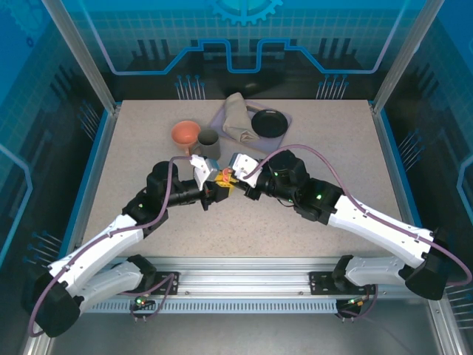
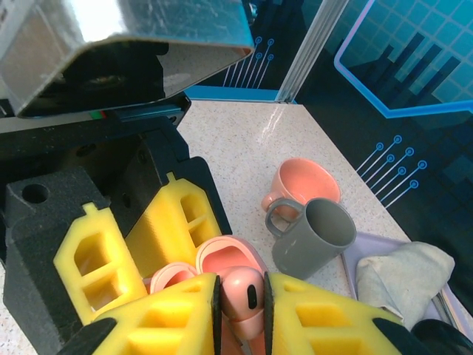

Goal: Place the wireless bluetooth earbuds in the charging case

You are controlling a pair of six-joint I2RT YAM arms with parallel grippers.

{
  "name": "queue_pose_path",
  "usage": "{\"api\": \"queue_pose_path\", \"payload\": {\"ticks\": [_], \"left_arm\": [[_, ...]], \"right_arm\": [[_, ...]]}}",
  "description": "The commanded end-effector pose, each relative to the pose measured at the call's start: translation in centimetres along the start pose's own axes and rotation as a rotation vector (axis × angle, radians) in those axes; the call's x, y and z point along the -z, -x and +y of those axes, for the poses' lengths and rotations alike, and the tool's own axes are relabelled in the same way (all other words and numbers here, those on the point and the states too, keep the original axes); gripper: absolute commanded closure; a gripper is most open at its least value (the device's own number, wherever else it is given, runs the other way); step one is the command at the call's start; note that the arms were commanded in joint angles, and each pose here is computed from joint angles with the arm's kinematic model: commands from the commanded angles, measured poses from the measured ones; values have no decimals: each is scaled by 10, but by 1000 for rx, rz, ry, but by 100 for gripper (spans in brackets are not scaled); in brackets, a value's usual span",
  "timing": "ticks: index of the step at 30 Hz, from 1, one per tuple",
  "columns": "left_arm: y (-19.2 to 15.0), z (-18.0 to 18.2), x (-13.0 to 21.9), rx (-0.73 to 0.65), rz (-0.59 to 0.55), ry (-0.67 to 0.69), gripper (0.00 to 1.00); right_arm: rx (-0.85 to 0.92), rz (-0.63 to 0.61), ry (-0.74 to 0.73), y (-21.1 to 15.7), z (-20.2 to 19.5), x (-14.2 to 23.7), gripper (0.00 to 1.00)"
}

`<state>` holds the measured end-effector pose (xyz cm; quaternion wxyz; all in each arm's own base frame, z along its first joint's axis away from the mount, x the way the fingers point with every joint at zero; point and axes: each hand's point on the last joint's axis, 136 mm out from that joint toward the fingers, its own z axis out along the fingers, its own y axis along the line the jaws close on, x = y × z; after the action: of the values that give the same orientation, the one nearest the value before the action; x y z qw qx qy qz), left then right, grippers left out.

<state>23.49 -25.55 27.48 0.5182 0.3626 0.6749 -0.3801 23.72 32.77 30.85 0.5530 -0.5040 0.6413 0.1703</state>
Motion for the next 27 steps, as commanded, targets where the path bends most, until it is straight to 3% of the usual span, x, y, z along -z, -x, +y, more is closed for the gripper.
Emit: {"api": "queue_pose_path", "payload": {"ticks": [1,8,27], "left_arm": [[14,-9,4,-56,-48,-31,100],[14,-9,3,-54,-47,-31,100],[16,-9,3,-58,-49,-27,100]], "right_arm": [[-26,-59,25,15,5,3,77],[-43,-82,29,16,6,0,77],[-43,6,32,-15,11,1,77]]}}
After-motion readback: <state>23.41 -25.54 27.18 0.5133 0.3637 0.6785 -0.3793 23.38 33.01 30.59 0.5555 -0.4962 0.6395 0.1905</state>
